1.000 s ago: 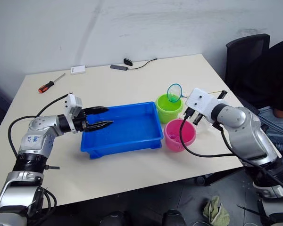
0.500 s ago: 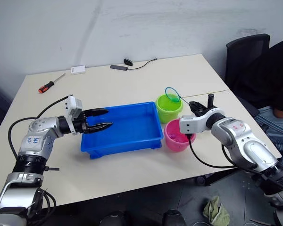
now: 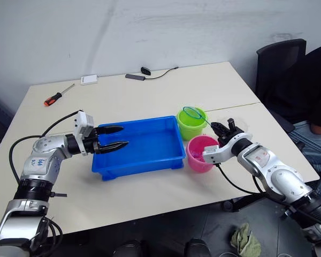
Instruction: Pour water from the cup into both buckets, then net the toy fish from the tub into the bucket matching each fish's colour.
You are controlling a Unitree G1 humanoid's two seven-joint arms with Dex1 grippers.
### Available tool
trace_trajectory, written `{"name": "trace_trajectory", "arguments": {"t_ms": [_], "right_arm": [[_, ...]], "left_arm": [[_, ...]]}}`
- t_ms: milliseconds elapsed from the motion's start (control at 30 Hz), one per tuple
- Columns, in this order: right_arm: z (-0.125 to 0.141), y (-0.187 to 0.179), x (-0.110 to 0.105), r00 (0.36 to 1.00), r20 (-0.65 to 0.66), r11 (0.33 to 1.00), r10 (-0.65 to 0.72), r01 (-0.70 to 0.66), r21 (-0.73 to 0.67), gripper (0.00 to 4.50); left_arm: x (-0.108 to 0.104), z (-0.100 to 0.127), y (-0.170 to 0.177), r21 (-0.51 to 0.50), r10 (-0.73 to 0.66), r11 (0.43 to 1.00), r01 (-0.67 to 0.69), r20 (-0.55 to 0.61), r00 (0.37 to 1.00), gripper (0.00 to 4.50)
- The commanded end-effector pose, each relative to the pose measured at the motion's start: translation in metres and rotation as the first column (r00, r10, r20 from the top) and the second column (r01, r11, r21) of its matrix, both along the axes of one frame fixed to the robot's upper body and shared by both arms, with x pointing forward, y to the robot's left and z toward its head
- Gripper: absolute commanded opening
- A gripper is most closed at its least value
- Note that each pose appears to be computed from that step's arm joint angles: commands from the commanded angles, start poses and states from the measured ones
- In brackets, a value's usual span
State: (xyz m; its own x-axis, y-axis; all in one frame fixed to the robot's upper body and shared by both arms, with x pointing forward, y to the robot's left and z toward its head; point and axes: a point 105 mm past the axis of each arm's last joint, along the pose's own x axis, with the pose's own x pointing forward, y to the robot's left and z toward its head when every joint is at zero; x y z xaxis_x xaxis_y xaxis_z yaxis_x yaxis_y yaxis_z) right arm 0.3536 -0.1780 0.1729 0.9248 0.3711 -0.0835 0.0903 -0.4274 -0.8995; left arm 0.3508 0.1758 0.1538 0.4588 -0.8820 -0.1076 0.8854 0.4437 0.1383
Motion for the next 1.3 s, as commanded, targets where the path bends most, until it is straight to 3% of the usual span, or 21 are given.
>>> {"name": "trace_trajectory", "arguments": {"t_ms": [33, 167, 267, 333, 367, 400, 533, 633, 800, 900, 1067, 1300], "right_arm": [[0.029, 0.007, -0.002, 0.999, -0.031, 0.975, 0.039, -0.031, 0.221, 0.00], [0.042, 0.008, -0.003, 0.989, -0.131, 0.898, 0.069, -0.004, 0.441, 0.00], [0.061, 0.008, -0.004, 0.979, -0.164, 0.807, 0.119, 0.001, 0.591, 0.00], [0.067, 0.012, -0.008, 0.943, -0.262, 0.721, 0.207, 0.034, 0.692, 0.00], [0.066, 0.016, -0.012, 0.903, -0.335, 0.671, 0.268, 0.075, 0.738, 0.00], [0.060, 0.025, -0.022, 0.821, -0.434, 0.618, 0.371, 0.130, 0.775, 0.00], [0.049, 0.048, -0.056, 0.529, -0.601, 0.549, 0.599, 0.275, 0.789, 0.00], [0.037, 0.060, -0.069, 0.355, -0.666, 0.567, 0.656, 0.351, 0.746, 0.00], [0.007, 0.091, -0.082, 0.141, -0.711, 0.631, 0.689, 0.367, 0.683, 0.00], [-0.015, 0.106, -0.091, 0.049, -0.723, 0.665, 0.689, 0.353, 0.658, 0.00], [-0.037, 0.122, -0.097, -0.019, -0.733, 0.694, 0.680, 0.338, 0.635, 0.00], [-0.075, 0.142, -0.084, -0.025, -0.767, 0.735, 0.641, 0.308, 0.605, 0.00]], "left_arm": [[-0.006, 0.016, 0.003, -0.039, -0.012, 0.999, 0.014, 0.045, 0.999, 3.67], [-0.012, 0.025, 0.005, -0.053, -0.045, 0.997, 0.047, 0.052, 0.998, 3.67], [-0.017, 0.029, 0.013, -0.042, -0.052, 0.998, 0.054, 0.047, 0.998, 3.67], [-0.024, 0.035, 0.020, -0.028, -0.066, 0.997, 0.067, 0.049, 0.997, 3.67], [-0.027, 0.038, 0.022, -0.022, -0.071, 0.997, 0.072, 0.051, 0.996, 3.67], [-0.032, 0.043, 0.026, -0.014, -0.080, 0.997, 0.080, 0.035, 0.996, 3.67], [-0.046, 0.053, 0.030, -0.001, -0.104, 0.995, 0.104, -0.003, 0.995, 3.67], [-0.060, 0.051, 0.026, 0.018, -0.143, 0.990, 0.143, -0.022, 0.989, 3.67], [-0.083, 0.040, 0.018, 0.045, -0.216, 0.974, 0.220, -0.083, 0.973, 3.67], [-0.095, 0.027, 0.013, 0.077, -0.254, 0.961, 0.265, -0.127, 0.959, 3.67], [-0.106, 0.013, 0.003, 0.068, -0.289, 0.950, 0.304, -0.171, 0.942, 3.67], [-0.112, -0.027, 0.002, 0.171, -0.325, 0.915, 0.364, -0.220, 0.920, 3.67]]}}
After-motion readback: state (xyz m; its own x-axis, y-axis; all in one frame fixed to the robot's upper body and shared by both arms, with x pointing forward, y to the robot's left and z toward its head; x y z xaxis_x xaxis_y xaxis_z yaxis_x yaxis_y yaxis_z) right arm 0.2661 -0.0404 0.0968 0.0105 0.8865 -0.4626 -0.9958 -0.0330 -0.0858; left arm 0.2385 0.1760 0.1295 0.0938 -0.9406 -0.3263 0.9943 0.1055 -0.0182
